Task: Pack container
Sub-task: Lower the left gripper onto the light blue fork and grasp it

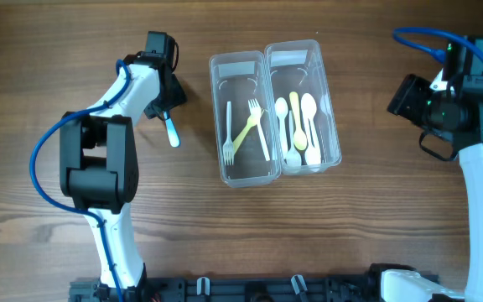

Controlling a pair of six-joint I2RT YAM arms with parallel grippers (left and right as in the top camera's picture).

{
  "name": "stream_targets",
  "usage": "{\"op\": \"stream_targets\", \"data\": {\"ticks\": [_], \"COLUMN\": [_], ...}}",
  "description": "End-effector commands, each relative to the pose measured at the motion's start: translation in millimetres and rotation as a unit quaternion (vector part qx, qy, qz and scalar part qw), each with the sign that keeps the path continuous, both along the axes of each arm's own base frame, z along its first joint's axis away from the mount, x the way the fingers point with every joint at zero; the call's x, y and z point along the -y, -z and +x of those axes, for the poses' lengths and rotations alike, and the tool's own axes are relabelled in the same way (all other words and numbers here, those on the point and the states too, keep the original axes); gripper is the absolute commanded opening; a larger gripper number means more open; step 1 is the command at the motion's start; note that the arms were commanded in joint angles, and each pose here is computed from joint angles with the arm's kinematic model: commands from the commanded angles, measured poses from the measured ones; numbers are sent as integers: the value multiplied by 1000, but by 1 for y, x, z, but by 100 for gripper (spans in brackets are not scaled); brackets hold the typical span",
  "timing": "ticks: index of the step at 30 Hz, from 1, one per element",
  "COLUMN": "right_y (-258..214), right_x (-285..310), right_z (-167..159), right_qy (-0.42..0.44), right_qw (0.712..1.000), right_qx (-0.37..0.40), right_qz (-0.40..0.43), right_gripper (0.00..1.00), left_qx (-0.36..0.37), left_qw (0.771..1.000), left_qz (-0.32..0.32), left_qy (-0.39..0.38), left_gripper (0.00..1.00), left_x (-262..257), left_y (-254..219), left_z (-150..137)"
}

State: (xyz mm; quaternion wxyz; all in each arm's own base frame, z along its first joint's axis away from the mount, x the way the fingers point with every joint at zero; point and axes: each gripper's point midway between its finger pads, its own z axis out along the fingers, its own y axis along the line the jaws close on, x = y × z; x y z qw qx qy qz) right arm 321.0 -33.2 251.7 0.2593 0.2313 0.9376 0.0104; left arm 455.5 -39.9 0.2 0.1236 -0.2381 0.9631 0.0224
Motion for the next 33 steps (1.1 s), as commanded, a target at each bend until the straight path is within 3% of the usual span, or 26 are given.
{"op": "stream_targets", "data": {"ticks": [1, 4, 8, 11, 21, 33], "right_y": [2, 2, 3, 3, 3, 2], "right_x": [-1, -1, -1, -1, -1, -1], "right_z": [1, 1, 1, 1, 1, 1], "right_qy": [-3, -3, -3, -4, -4, -4], "right_qw": [1000, 1000, 1000, 1000, 1000, 1000], "right_qx": [-2, -2, -3, -3, -3, -2], "right_qz": [6, 6, 6, 5, 5, 5], "right_gripper": [71, 71, 70, 70, 70, 70], "left_qx": [-17, -20, -18, -18, -21, 29], "left_qw": [999, 996, 996, 996, 996, 993], "left_qz": [20, 29, 29, 29, 23, 14], "left_qy": [42, 77, 77, 77, 78, 111], "left_gripper": [57, 50, 29, 28, 8, 8], "left_x": [-5, -6, -6, -6, -5, 15], "left_y": [11, 11, 11, 11, 8, -105], "left_z": [-3, -3, -1, -1, -4, -14]}}
